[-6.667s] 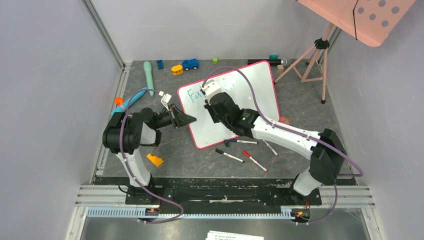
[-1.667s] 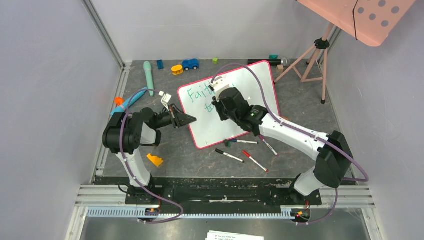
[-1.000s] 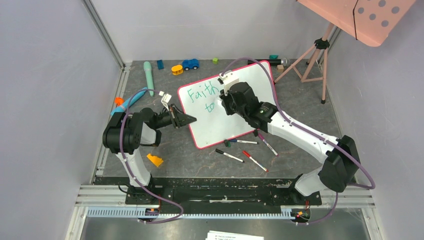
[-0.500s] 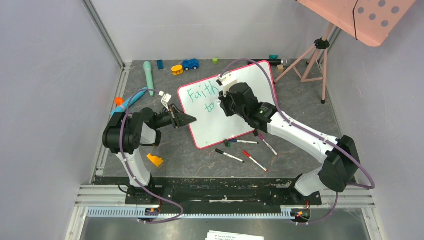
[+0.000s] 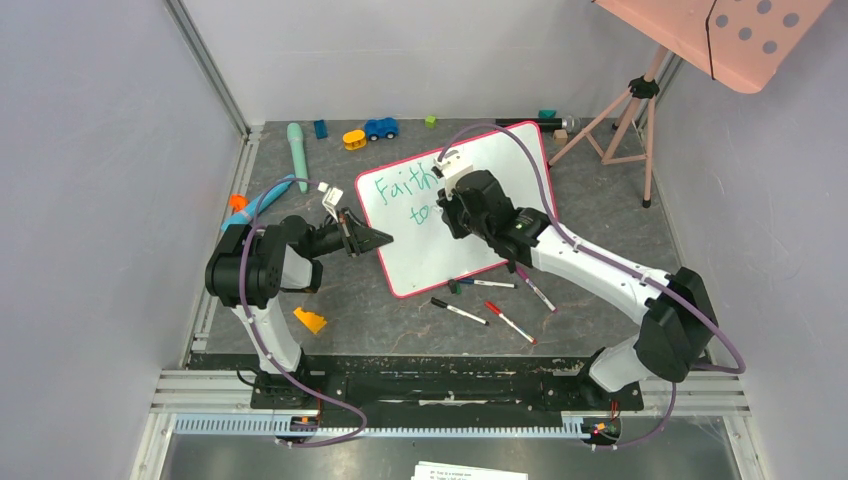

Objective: Write a sentence on the whiteboard

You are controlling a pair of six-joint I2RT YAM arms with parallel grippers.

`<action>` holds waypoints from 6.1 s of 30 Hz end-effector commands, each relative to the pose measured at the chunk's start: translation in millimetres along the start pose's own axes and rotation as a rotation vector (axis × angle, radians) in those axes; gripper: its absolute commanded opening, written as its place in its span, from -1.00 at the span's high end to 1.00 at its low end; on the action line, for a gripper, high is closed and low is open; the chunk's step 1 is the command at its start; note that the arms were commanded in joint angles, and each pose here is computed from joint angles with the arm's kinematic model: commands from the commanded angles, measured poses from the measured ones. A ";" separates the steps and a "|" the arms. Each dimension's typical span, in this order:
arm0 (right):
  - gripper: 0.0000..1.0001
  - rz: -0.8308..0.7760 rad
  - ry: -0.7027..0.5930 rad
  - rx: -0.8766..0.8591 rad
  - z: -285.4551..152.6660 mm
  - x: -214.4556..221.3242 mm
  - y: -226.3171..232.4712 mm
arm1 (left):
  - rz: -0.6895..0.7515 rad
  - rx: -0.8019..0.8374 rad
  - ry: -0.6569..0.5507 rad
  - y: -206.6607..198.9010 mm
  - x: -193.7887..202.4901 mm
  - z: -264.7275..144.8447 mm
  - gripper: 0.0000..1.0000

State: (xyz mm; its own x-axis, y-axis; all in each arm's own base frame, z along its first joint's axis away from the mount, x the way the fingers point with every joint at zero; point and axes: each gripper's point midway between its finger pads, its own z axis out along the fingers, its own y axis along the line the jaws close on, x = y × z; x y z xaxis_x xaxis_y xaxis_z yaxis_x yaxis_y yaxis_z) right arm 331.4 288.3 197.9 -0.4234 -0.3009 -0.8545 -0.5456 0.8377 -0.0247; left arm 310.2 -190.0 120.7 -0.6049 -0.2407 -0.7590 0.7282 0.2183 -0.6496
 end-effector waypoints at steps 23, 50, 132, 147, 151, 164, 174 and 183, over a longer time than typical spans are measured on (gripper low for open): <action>1.00 0.020 0.033 0.012 6.4 22.5 -1.2 | 0.157 0.114 0.086 -14.9 19.8 1.0 0.96; 1.00 0.004 -0.008 0.042 13.1 -5.4 -8.5 | 0.157 0.113 0.085 -14.9 19.7 1.1 0.96; 1.00 0.035 -0.007 0.039 10.5 -6.2 -17.2 | 0.157 0.112 0.083 -14.7 19.4 1.1 0.96; 1.00 0.079 0.046 -0.006 1.3 33.9 -9.9 | 0.157 0.113 0.085 -15.2 19.8 0.8 0.96; 1.00 0.080 0.029 0.003 1.4 26.3 -11.2 | 0.160 0.114 0.085 -15.6 19.6 0.9 0.96; 1.00 0.037 -0.014 0.028 9.3 -8.3 -15.5 | 0.157 0.113 0.084 -14.8 19.2 1.2 0.96; 1.00 0.028 -0.022 0.054 10.3 -15.6 -21.4 | 0.158 0.114 0.085 -15.4 19.6 1.1 0.96; 1.00 0.031 -0.018 0.087 8.0 -13.2 -29.9 | 0.159 0.114 0.085 -15.6 19.7 1.1 0.96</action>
State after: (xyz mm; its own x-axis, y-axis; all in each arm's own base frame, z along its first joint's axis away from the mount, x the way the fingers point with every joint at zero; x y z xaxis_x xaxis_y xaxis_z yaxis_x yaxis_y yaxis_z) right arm 338.4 287.1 194.8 -0.4487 -0.2816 -0.8482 -0.5401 0.8416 0.0063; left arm 310.6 -189.9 120.3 -0.6080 -0.2427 -0.7559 0.7244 0.2199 -0.6533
